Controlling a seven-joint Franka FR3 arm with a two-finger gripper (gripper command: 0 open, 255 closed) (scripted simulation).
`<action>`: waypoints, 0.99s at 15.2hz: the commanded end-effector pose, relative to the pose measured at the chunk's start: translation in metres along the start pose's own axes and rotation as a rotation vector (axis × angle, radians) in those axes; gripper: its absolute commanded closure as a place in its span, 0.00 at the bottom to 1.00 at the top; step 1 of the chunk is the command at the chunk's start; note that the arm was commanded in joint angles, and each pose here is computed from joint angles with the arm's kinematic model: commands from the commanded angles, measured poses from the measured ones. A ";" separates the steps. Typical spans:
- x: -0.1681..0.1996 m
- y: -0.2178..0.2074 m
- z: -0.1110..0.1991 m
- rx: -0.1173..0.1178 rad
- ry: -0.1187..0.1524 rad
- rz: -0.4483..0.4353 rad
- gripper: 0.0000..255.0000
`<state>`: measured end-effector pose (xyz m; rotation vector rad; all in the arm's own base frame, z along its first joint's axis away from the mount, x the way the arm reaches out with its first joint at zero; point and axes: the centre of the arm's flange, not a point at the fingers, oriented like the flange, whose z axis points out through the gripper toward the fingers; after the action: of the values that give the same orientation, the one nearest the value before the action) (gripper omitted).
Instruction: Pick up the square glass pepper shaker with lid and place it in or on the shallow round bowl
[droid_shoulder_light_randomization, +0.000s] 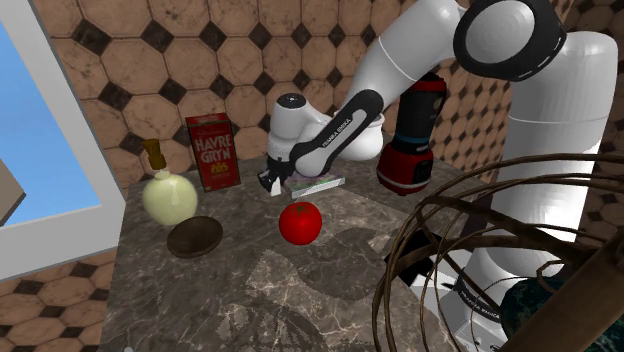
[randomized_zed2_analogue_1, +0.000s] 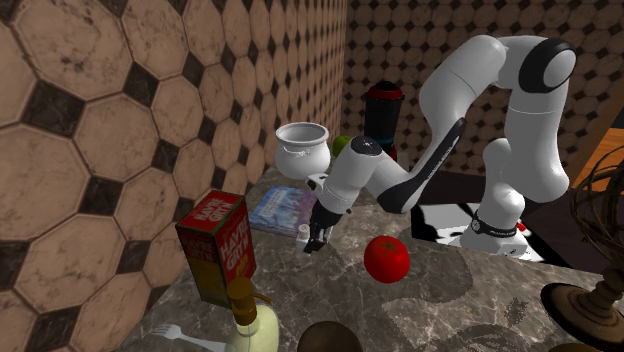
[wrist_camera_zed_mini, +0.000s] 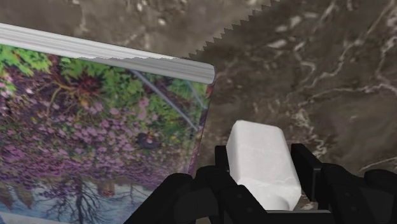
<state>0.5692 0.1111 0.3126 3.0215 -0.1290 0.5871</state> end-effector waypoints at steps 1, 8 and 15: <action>0.003 0.000 -0.007 0.000 0.000 0.000 1.00; 0.017 0.002 -0.042 0.000 0.000 0.000 1.00; 0.031 0.003 -0.076 0.000 0.000 0.000 1.00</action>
<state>0.5696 0.1098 0.3885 3.0214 -0.1291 0.5879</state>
